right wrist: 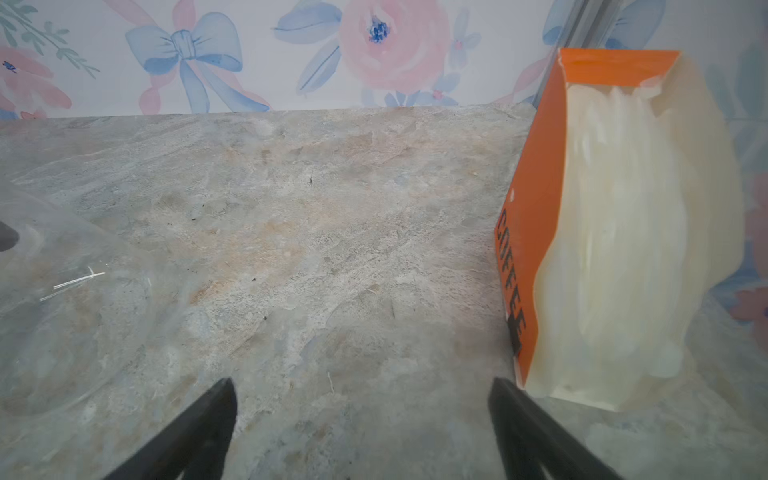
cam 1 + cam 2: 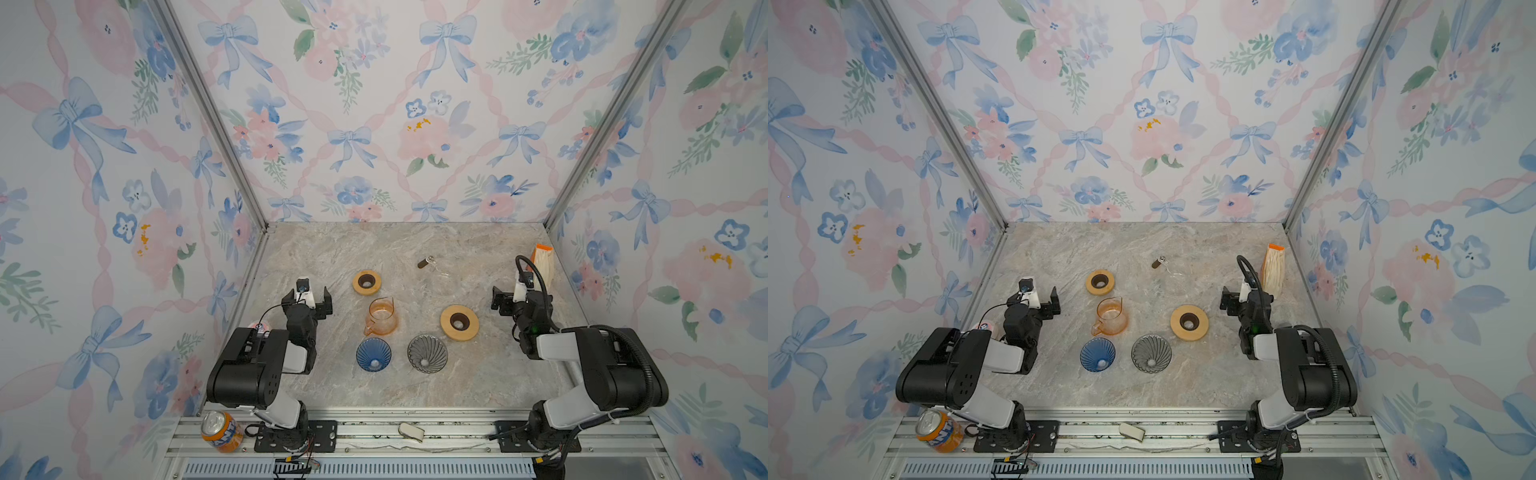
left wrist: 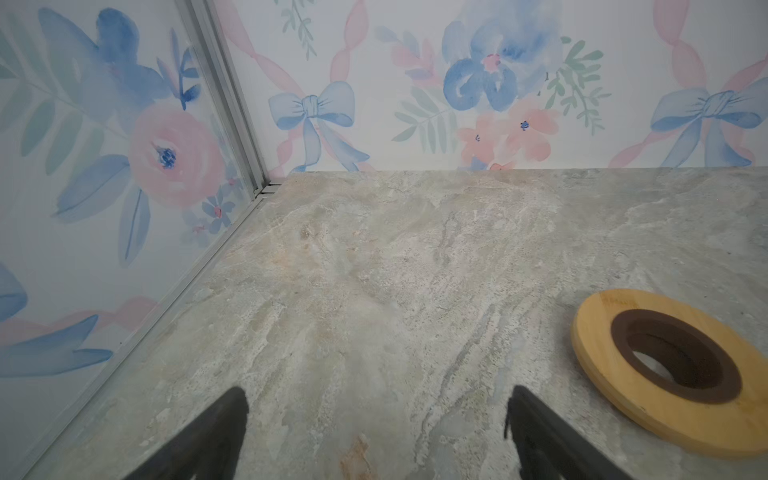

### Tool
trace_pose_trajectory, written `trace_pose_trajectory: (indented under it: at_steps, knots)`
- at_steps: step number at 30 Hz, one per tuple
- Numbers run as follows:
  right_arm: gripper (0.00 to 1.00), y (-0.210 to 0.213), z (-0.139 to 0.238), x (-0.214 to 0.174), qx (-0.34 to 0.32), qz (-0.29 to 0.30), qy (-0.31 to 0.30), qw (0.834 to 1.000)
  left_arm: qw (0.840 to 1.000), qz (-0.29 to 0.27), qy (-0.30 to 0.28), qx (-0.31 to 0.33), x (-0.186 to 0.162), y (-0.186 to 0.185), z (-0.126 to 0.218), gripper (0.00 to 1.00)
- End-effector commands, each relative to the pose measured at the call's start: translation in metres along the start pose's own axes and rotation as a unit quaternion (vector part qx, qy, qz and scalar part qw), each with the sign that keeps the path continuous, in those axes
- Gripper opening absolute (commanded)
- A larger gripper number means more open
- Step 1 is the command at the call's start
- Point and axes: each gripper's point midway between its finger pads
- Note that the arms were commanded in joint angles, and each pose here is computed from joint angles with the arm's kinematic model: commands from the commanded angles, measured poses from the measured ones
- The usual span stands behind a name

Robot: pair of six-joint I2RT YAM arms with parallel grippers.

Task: Place the coffee filter in the dripper

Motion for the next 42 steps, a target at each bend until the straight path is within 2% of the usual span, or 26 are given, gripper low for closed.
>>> trace_pose_trajectory:
  at_steps: [1, 33, 42]
  knots:
    - [0.97, 0.003, -0.001, 0.010, 0.002, 0.005, -0.012, 1.000, 1.000, 0.005, -0.002, -0.003, -0.001, 0.000, 0.001, 0.98]
    - [0.97, 0.003, 0.000, 0.010, 0.001, 0.006, -0.015, 1.000, 1.000, 0.006, -0.003, -0.003, 0.000, 0.000, 0.001, 0.98]
    - [0.96, 0.009, 0.011, 0.019, 0.011, 0.014, -0.036, 0.999, 1.000, 0.012, -0.003, 0.015, 0.005, 0.007, 0.001, 0.98]
Point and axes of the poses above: each gripper's point midway between its finger pads, its own z axis back along the fingers, its own y axis along the line the jaws close on, x = y × z, and after that the axes turned 6 degrees about -z, right-handed
